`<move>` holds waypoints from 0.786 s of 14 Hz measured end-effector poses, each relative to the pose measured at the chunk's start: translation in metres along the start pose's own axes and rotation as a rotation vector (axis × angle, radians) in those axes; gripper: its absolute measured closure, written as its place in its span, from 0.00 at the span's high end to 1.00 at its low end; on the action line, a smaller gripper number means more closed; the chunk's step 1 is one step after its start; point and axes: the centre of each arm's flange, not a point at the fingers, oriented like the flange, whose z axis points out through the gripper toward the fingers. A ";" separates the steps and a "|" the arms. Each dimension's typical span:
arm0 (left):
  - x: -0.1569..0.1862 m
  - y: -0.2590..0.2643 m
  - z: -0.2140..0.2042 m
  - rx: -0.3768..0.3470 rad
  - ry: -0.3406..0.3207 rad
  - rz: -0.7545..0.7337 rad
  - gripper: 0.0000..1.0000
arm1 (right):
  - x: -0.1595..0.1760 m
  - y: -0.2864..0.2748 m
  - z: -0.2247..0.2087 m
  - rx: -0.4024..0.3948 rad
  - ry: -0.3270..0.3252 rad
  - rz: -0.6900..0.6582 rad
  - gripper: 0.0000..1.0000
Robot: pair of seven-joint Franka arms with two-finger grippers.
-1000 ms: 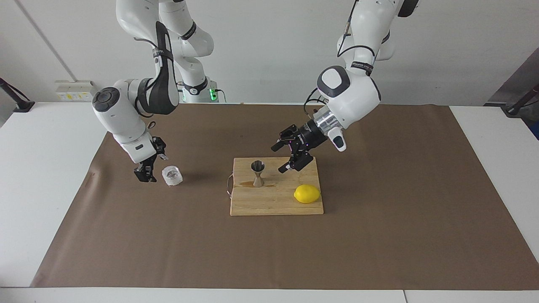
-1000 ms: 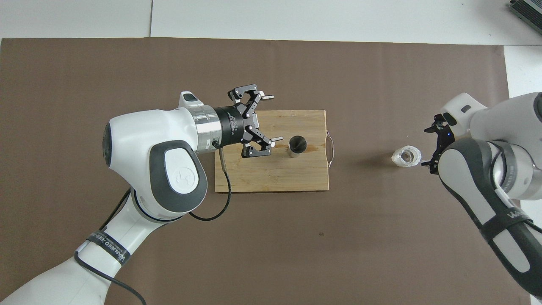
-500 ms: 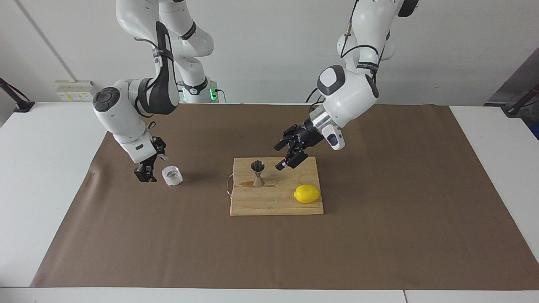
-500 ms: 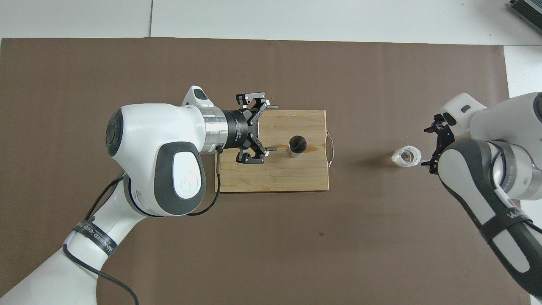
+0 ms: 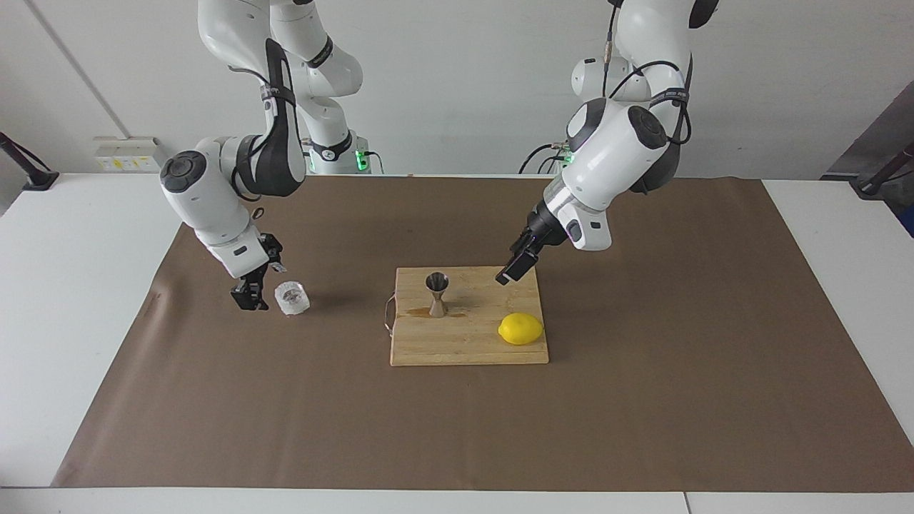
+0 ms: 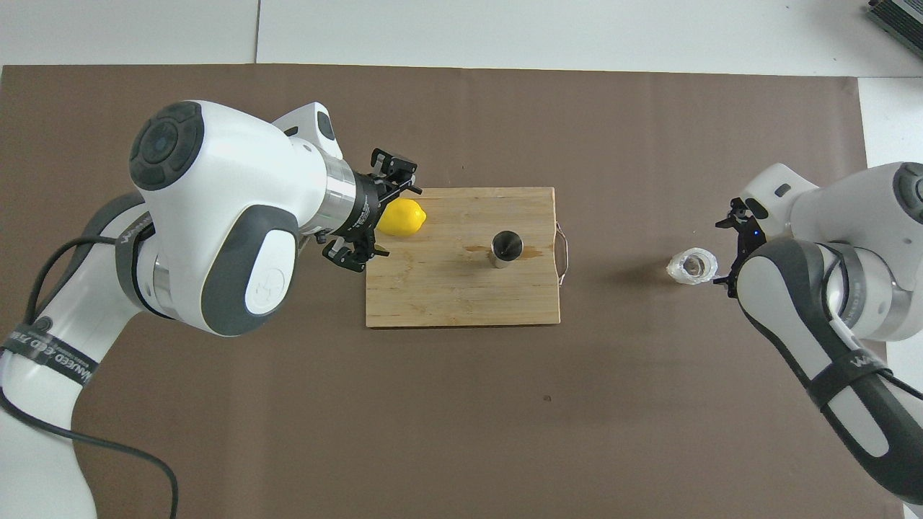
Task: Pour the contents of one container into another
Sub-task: 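Withdraw the left gripper while the right gripper closes on the glass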
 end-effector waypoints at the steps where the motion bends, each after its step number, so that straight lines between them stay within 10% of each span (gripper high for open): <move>1: 0.002 -0.001 -0.002 0.026 0.030 0.071 1.00 | 0.000 0.000 0.005 -0.005 0.004 -0.006 1.00; 11: 0.101 -0.042 -0.057 0.189 0.126 0.659 1.00 | 0.001 -0.007 0.038 0.015 0.068 -0.076 1.00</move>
